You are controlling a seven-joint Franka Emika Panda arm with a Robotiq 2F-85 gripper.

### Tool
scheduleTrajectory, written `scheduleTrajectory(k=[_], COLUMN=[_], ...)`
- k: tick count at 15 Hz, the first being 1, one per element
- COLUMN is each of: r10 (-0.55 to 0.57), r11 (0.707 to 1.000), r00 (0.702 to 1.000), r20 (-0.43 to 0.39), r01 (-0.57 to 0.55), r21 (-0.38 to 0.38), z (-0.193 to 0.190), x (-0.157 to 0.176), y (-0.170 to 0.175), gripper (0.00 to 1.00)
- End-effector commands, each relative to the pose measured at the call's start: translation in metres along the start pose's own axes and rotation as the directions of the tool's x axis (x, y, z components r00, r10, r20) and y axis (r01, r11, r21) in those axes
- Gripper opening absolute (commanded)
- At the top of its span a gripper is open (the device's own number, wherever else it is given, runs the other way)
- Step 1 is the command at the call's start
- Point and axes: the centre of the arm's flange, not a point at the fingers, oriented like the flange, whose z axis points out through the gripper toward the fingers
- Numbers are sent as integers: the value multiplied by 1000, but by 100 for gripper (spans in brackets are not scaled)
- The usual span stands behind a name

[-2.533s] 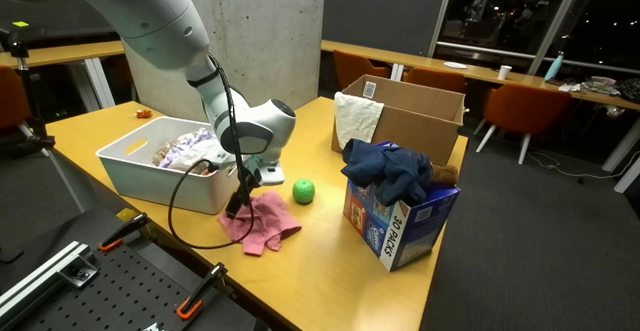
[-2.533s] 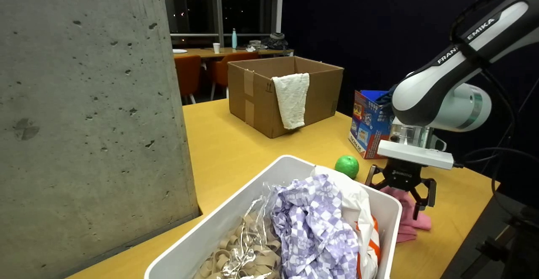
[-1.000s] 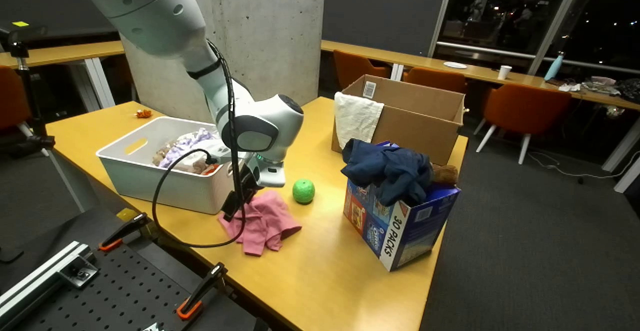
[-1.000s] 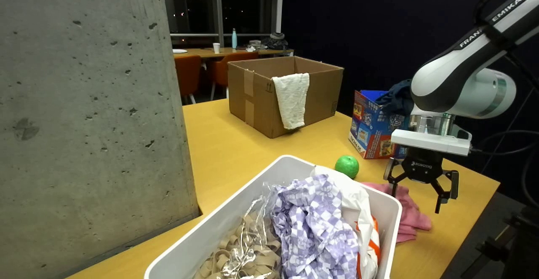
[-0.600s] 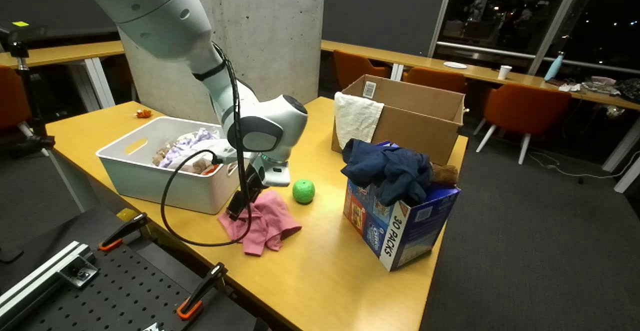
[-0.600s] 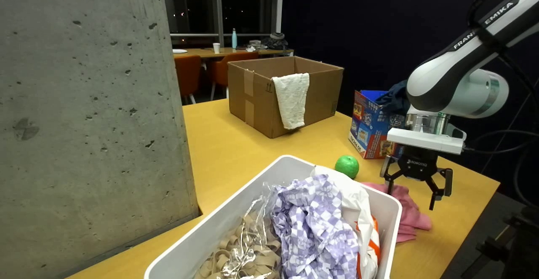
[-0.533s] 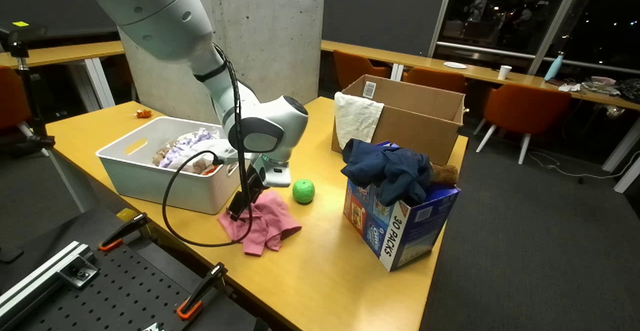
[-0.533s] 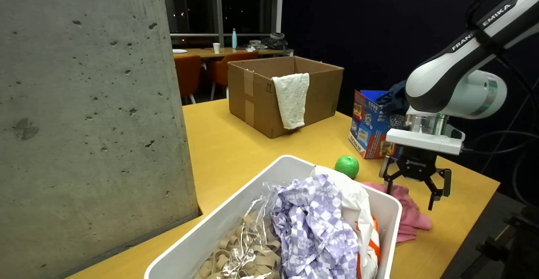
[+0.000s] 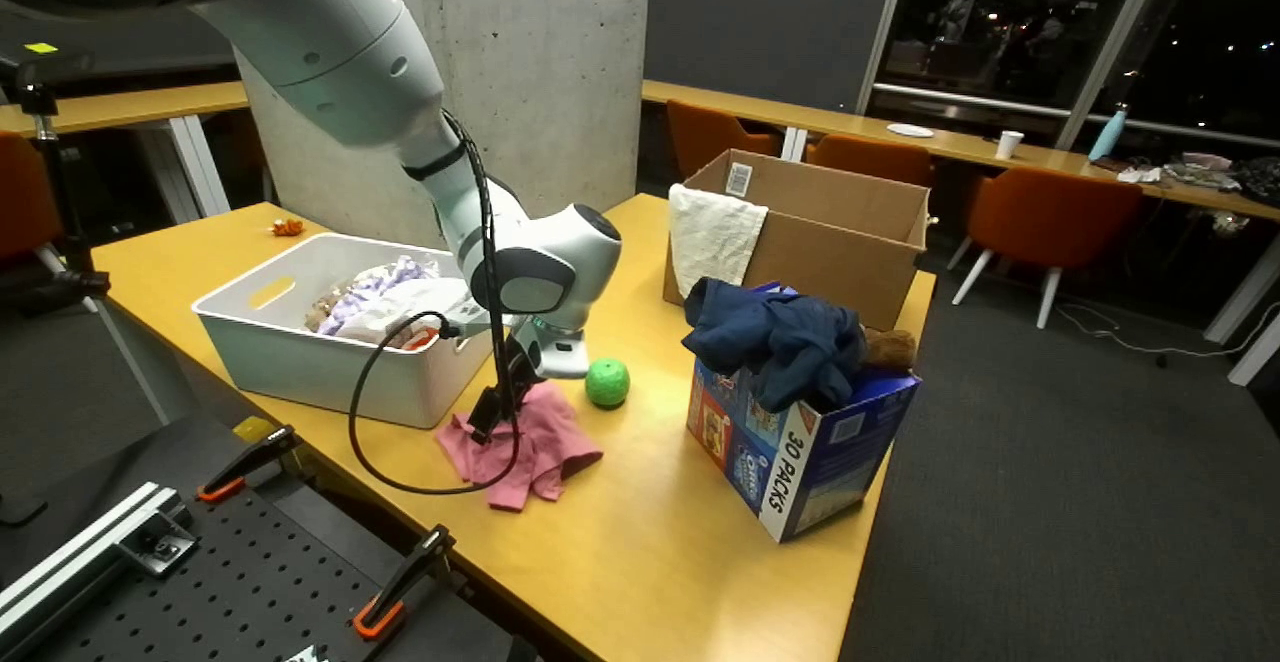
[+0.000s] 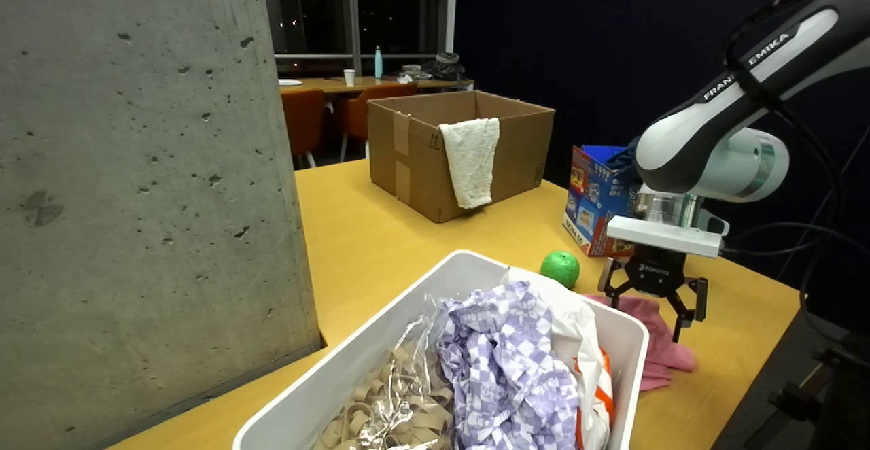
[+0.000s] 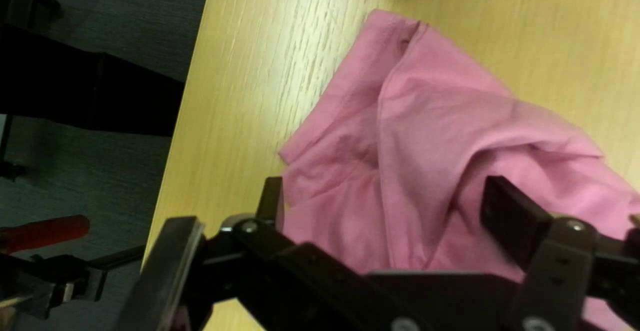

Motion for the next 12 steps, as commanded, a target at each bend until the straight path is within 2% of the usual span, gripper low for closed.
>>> scheduleTrajectory(k=[1, 10, 11, 12], r10=[-29, -53, -53, -54], r11=[1000, 999, 999, 999], r00=[1000, 999, 999, 999], r20=[8, 6, 5, 3], r01=[29, 53, 53, 54], r21=[-8, -4, -3, -1], z=[3, 1, 0, -2], x=[-15, -34, -34, -35], y=[-9, -1, -1, 0], gripper=[72, 5, 0, 0])
